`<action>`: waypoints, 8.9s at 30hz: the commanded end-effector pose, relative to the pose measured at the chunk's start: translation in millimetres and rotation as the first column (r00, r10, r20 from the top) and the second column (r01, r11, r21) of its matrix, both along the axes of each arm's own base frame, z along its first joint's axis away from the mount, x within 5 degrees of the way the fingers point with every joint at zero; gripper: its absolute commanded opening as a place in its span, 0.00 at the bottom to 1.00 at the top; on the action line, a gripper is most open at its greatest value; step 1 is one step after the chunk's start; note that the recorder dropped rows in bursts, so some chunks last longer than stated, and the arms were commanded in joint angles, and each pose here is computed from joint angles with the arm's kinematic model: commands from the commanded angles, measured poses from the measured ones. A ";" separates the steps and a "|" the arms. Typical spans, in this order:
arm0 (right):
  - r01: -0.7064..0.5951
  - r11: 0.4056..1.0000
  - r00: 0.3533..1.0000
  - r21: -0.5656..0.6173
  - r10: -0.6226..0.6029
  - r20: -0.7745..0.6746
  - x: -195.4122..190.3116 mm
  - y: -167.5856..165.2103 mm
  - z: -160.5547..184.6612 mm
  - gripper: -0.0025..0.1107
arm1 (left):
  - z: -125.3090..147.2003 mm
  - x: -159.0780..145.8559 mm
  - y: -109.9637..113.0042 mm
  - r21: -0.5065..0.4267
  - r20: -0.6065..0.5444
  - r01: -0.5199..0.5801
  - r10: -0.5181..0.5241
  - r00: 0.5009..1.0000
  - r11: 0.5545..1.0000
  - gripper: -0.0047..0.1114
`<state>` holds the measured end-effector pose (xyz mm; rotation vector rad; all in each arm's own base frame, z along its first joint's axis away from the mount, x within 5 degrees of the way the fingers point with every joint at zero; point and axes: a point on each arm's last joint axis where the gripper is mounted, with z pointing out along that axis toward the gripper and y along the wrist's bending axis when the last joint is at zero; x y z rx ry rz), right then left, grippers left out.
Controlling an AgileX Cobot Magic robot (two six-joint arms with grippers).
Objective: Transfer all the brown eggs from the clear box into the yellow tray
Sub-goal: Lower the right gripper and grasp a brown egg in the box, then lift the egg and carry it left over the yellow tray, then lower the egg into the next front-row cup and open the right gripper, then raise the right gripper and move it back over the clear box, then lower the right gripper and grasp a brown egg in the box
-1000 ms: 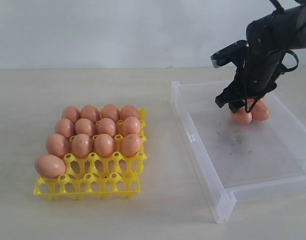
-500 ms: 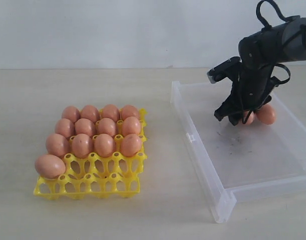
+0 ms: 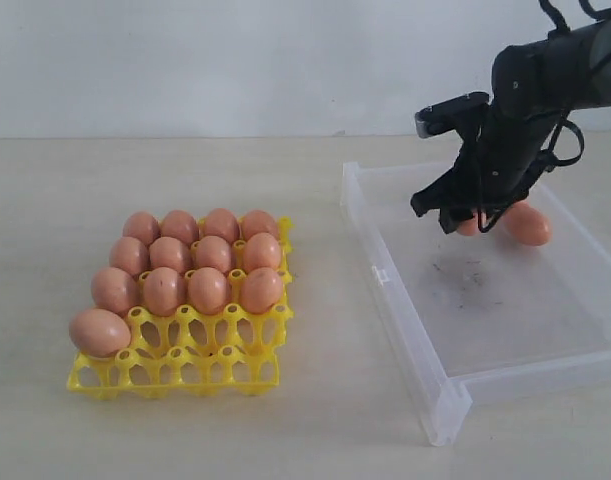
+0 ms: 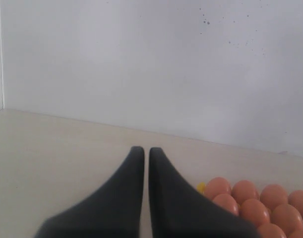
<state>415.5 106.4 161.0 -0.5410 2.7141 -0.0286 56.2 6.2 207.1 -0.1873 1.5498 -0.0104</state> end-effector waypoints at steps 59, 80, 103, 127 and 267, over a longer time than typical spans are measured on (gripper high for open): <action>-0.952 0.260 0.292 0.163 0.603 0.743 -161.0 217.2 -38.3 0.02 | -0.8 0.0 -0.1 -0.017 0.004 0.002 -0.002 1.000 1.000 0.07; -0.955 0.237 0.295 0.180 0.687 0.664 -149.6 229.0 -53.2 0.02 | -1.0 0.0 -0.2 -0.018 0.002 0.003 -0.003 1.000 1.000 0.07; -0.951 0.242 0.309 0.194 0.680 0.665 -149.5 229.2 -52.8 0.02 | -0.8 0.0 -0.1 -0.017 0.004 0.002 -0.002 1.000 1.000 0.07; -0.939 0.270 0.343 0.214 0.665 0.664 -147.7 229.2 -52.3 0.21 | -0.8 0.0 -0.1 -0.017 0.004 0.002 -0.002 1.000 1.000 0.07; -0.010 0.957 0.997 -0.288 -0.013 -0.079 10.9 -42.2 -40.5 0.02 | -0.8 0.0 -0.1 -0.017 0.004 0.002 -0.002 1.000 1.000 0.07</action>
